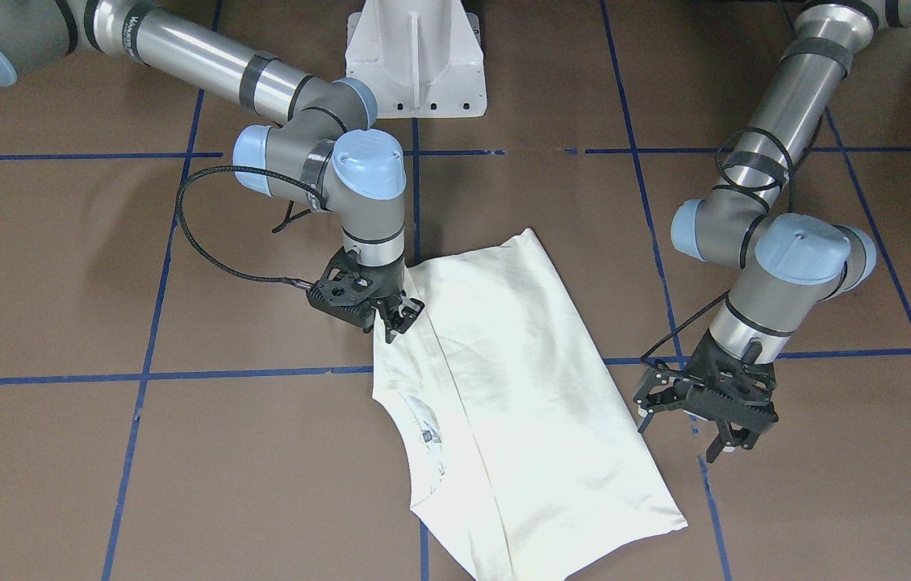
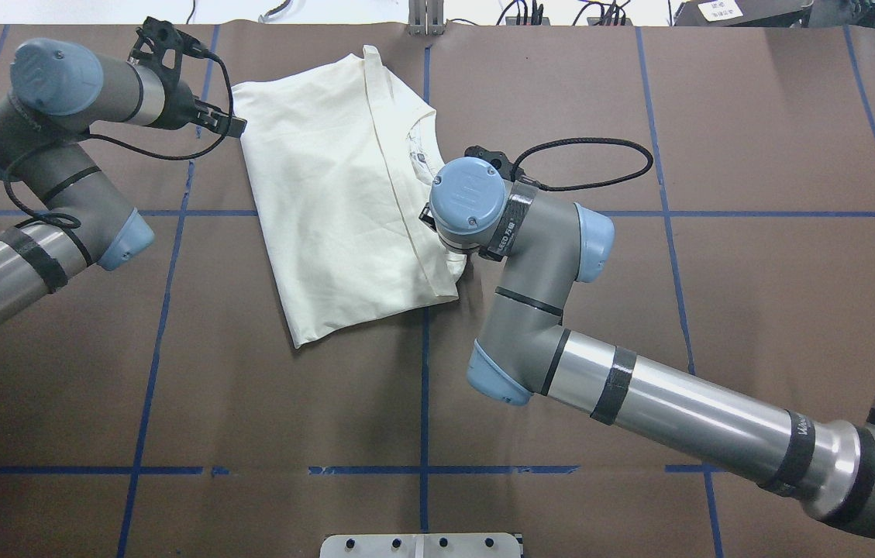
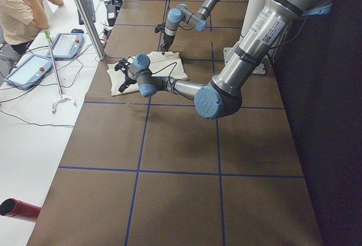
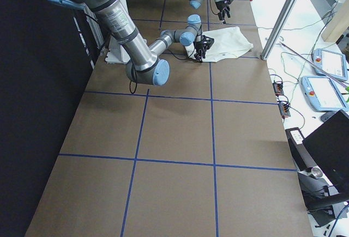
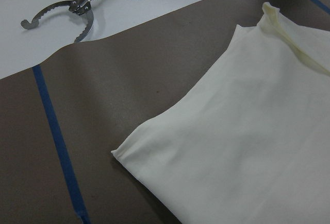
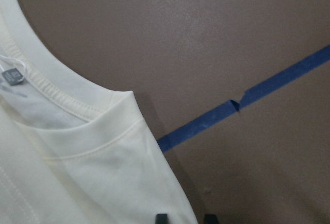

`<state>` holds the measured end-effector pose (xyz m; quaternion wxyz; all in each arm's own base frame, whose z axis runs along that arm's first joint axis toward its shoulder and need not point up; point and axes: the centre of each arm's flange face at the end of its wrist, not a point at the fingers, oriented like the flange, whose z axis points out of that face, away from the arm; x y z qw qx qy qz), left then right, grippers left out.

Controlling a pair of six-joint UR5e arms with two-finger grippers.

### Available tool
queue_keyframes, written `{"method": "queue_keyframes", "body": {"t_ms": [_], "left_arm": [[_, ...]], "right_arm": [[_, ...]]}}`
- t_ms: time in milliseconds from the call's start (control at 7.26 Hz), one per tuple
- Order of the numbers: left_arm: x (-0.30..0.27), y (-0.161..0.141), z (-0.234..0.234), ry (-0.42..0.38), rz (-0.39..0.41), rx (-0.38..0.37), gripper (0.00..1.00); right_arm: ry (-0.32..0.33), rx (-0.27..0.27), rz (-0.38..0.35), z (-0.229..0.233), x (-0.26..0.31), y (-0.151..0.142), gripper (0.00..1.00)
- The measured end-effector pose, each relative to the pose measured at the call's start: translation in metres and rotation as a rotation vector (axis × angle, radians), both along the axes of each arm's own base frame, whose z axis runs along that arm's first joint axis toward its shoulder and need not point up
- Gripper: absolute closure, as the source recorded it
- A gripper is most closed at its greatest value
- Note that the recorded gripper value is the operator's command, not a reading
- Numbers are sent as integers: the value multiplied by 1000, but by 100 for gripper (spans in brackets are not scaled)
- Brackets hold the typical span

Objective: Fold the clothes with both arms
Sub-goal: 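Grasp the collar edge with the right gripper and pull it toward the robot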

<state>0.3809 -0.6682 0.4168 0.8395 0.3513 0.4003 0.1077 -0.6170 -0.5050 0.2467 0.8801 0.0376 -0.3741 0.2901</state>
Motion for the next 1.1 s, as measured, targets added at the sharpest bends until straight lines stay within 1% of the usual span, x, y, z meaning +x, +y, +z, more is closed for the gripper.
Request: {"method": "queue_keyframes", "body": {"t_ms": [138,276,551,827,965,1102], "left_arm": [[0,0,0,0,0,0,0],[0,0,0,1,1,1,0],[1,1,-1,1,2,2,0],[4,2,-2,14,-5,-13,0],[6,3,-2,20,-6,-20,0],[8,4,-3,23,-6,-24,0]], "right_arm": [[2,2,1,1,-1,2,91],[4,3,1,3,-1,3,100],[3,4,1,4,2,6,100],[-9,13,3,3,13,10,100],[-15,17,4,-2,27,17,100],[-16,19,1,-5,43,35,100]]}}
